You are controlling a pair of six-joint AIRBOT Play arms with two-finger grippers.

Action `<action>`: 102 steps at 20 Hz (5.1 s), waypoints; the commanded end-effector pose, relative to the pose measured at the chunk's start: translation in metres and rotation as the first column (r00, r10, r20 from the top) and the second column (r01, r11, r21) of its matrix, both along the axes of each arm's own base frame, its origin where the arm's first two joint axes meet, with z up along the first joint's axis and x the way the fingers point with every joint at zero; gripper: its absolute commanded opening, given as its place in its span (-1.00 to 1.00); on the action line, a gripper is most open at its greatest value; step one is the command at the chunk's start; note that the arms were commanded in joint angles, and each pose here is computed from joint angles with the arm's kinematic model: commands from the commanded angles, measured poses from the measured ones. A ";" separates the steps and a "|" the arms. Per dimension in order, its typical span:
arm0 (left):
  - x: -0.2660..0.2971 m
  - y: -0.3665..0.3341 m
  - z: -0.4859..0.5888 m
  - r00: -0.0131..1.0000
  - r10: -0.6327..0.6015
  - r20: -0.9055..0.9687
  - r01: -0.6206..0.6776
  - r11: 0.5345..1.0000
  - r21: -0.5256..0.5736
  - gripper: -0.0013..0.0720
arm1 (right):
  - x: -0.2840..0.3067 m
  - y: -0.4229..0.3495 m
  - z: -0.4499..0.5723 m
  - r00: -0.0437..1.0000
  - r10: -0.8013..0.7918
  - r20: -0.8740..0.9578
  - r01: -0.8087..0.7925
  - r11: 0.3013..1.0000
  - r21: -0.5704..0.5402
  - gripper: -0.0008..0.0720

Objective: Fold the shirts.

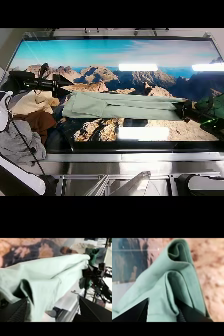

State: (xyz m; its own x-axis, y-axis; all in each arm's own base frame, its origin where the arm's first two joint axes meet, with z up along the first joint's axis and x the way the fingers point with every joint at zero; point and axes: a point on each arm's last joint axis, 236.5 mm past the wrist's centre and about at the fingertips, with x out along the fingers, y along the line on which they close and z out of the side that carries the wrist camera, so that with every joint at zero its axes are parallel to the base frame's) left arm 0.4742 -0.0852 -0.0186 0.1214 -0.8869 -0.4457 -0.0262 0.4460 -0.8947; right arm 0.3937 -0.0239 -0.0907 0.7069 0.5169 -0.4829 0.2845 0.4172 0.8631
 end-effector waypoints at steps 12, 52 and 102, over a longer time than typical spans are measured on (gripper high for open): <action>-0.016 -0.020 0.110 0.975 -0.179 0.133 0.177 0.984 0.029 -0.89 | 0.000 -0.069 0.019 0.961 0.174 -0.214 -0.218 0.955 -0.201 0.80; -0.072 -0.155 0.177 0.866 -0.388 0.315 0.328 0.917 0.228 -0.90 | 0.020 0.246 0.241 0.685 0.668 0.292 -0.687 0.725 -0.047 -0.92; -0.161 -0.034 0.141 0.945 -0.151 0.290 0.092 0.974 0.206 -0.89 | 0.018 0.369 -0.008 0.717 0.660 -0.222 -0.646 0.750 0.142 -0.67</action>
State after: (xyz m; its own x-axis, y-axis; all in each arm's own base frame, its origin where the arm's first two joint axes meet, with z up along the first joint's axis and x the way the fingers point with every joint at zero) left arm 0.3132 -0.1199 0.1227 0.1708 -0.8079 -0.5640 0.2891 0.5884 -0.7552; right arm 0.4016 0.3271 -0.1163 0.0034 0.7726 -0.6348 0.1250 0.6295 0.7668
